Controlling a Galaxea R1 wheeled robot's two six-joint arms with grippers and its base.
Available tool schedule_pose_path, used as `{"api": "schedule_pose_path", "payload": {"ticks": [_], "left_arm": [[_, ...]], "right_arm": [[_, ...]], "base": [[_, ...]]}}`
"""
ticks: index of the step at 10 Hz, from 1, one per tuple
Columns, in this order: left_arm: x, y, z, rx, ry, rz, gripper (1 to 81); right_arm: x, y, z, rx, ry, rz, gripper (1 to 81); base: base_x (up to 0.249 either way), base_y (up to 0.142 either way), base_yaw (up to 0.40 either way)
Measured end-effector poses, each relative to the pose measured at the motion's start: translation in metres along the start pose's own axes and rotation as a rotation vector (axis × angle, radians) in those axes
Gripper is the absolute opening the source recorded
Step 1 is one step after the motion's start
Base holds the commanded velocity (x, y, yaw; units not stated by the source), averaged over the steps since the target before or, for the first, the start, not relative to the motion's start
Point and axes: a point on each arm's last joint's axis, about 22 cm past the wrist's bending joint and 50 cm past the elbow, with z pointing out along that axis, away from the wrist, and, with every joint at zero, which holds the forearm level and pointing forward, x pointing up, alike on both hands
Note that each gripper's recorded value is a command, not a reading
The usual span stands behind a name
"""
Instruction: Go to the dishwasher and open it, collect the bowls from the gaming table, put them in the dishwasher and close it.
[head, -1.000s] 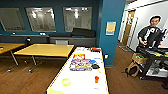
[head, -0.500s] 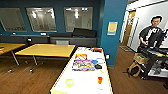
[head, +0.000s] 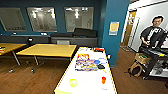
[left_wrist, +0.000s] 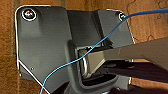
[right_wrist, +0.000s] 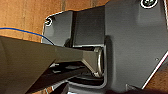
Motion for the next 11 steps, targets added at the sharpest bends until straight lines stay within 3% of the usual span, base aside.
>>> {"api": "schedule_pose_path", "payload": {"ticks": [11], "left_arm": [[-0.0001,-0.0012,-0.0004,0.002,0.001,0.001,81.1]], "right_arm": [[-0.0003,-0.003,0.0009,0.004,0.001,0.001,81.1]], "base": [[0.0,0.116,0.0]]}}
